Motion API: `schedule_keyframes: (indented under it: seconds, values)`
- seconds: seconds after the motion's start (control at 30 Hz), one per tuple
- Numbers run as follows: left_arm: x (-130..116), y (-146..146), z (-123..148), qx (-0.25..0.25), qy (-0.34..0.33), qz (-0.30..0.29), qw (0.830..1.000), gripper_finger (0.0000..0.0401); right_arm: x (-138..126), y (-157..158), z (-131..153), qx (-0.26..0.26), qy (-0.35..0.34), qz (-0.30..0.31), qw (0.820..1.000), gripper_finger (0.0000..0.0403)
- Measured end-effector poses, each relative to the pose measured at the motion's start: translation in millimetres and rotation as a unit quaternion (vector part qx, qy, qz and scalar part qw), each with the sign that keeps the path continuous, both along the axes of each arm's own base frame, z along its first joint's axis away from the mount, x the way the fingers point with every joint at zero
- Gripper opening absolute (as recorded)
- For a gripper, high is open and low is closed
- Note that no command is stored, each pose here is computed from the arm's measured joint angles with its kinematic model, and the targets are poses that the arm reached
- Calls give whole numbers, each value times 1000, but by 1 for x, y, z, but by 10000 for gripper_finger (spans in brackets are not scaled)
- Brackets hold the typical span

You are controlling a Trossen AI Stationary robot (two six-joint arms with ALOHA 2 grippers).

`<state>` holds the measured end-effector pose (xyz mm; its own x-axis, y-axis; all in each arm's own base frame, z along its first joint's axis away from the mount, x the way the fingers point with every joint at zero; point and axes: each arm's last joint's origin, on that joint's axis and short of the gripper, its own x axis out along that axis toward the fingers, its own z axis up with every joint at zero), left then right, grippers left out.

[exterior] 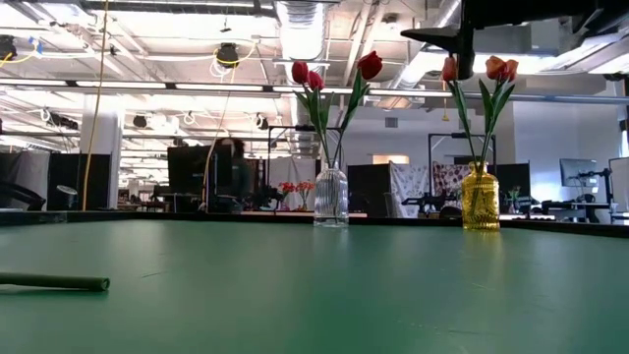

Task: Sort flowers into vase by color
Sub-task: Put the top black flower into the bottom transparent vase

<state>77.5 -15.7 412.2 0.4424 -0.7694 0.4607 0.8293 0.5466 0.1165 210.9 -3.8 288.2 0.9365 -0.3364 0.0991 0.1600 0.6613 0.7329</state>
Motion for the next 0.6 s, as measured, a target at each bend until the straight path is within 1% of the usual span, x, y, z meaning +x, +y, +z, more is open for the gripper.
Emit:
schedule_keyframes:
  seconds: [0.13, 0.23, 0.37, 0.43, 0.6]
  values:
    - [6, -5, -12, 2, 56, -54, 997, 0, 0, 2, 0, 1, 0, -9, 1000, 245]
    - [14, -8, -26, 8, 99, -76, 992, 0, 0, 2, 0, 3, 1, -19, 1000, 245]
    - [26, -11, -51, 33, 142, -75, 987, 0, -1, 1, 0, 4, 1, -29, 1000, 245]
    - [31, -13, -63, 45, 153, -72, 985, 0, -1, 1, 0, 4, 0, -29, 1000, 245]
    - [36, -15, -85, 70, 154, -69, 983, 0, -1, 1, 0, 15, -4, -28, 999, 245]
